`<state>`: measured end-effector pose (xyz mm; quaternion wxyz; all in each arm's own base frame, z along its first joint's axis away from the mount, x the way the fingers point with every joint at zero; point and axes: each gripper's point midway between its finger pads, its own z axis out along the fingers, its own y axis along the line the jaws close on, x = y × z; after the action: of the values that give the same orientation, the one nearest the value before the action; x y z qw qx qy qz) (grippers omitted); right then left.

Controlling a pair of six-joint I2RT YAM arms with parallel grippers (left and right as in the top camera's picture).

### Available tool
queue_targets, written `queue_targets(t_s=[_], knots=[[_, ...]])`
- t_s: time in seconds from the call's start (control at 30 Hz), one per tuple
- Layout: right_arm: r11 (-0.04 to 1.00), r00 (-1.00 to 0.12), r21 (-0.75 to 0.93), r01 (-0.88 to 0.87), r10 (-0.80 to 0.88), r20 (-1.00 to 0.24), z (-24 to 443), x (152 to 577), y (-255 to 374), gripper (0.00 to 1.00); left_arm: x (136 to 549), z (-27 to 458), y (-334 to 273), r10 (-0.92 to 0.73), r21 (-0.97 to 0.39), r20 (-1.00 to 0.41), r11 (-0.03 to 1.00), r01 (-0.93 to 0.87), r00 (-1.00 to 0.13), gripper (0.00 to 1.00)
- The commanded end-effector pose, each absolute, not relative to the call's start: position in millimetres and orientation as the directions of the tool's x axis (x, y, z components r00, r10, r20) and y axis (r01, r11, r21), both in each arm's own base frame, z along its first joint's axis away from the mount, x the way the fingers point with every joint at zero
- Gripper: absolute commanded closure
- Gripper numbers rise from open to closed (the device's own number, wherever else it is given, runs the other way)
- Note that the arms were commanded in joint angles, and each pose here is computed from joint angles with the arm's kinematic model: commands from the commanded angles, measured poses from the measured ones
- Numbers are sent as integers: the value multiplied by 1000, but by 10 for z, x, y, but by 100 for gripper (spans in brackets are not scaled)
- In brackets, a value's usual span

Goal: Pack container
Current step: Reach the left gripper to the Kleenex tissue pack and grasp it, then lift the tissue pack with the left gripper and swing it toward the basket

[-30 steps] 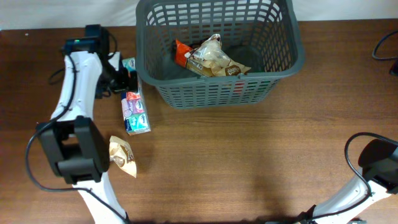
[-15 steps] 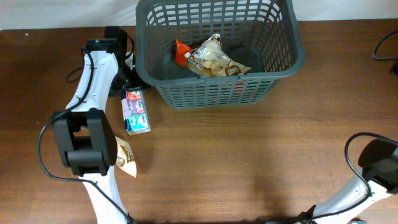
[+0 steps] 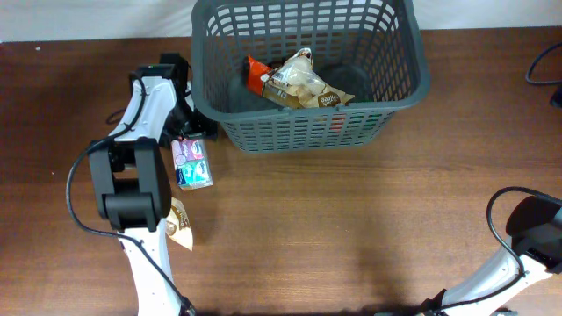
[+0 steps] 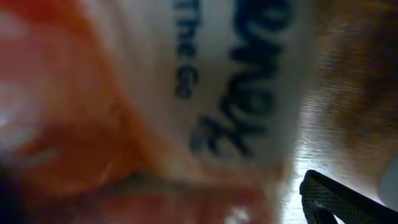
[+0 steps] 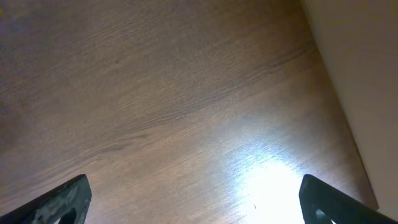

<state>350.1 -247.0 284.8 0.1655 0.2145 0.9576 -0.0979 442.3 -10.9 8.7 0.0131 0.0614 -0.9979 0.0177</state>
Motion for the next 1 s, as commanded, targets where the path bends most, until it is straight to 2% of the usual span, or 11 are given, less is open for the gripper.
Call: queue_targets(t_s=[0.0,0.33,0.37,0.47,0.57,0.63,0.7,0.9,0.97], knots=[[889,-853,-105,445,384,-354,2817,3516,-2461,1,4423,26,-102,-141,-44,39,989,-142,-989,1],[889,-853,-105,445,384,-354,2817,3516,-2461,1,4460,21,-100,-141,-46,24,989,-142,-990,0],[889,-853,-105,445,384,-354,2817,3516,-2461,1,4460,21,-100,-141,-46,24,989,-142,-990,3],[889,-853,-105,445,384,-354,2817,3516,-2461,1,4456,21,-100,-141,-45,25,989,-142,-990,33],[889,-853,-105,445,384,-354,2817,3516,-2461,1,4445,22,-105,-140,-45,30,989,-141,-990,70],[889,-853,-105,445,384,-354,2817,3516,-2461,1,4442,22,-105,-140,-45,31,989,-141,-990,82],[889,-853,-105,445,384,-354,2817,3516,-2461,1,4436,22,-105,-140,-44,33,989,-142,-990,98],[889,-853,-105,445,384,-354,2817,3516,-2461,1,4474,80,-39,-154,-42,20,987,-155,-988,98],[889,-853,-105,445,384,-354,2817,3516,-2461,1,4526,167,61,-212,-31,2,977,-212,-977,98]])
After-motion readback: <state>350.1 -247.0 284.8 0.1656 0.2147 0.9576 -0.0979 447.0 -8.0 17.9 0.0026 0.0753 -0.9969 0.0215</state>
